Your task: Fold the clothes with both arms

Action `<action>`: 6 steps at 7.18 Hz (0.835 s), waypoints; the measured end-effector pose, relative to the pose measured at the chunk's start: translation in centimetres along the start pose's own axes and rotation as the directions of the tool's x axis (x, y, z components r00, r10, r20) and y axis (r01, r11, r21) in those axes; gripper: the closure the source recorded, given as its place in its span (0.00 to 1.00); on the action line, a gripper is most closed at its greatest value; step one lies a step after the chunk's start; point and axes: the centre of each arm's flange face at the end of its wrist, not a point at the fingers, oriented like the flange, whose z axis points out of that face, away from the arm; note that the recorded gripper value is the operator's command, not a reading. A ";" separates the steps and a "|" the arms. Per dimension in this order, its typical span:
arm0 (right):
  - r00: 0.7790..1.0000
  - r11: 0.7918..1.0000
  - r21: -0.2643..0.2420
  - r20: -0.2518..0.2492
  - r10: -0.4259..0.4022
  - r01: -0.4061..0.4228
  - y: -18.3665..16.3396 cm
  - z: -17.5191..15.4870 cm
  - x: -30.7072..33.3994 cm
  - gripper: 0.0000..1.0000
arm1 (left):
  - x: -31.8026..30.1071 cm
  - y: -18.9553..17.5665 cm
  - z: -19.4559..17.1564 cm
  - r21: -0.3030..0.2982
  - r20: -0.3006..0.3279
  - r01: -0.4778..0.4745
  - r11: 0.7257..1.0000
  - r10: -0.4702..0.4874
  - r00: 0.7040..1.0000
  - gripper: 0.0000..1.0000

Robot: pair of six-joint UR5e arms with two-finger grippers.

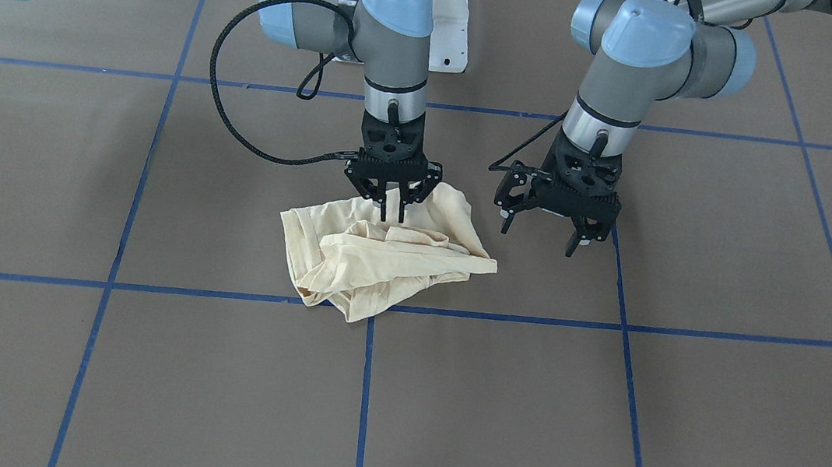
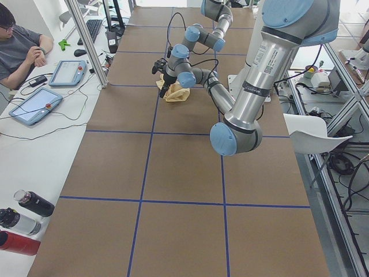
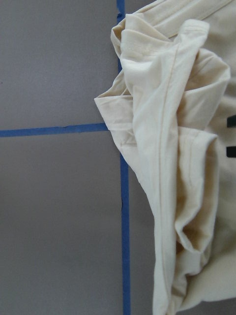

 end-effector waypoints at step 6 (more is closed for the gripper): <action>0.999 0.997 0.080 -0.032 -0.002 0.005 0.9 3.9 -2.3 1.00 | -0.4 -0.5 -0.4 0.008 0.001 0.005 1.000 -0.005 1.000 0.00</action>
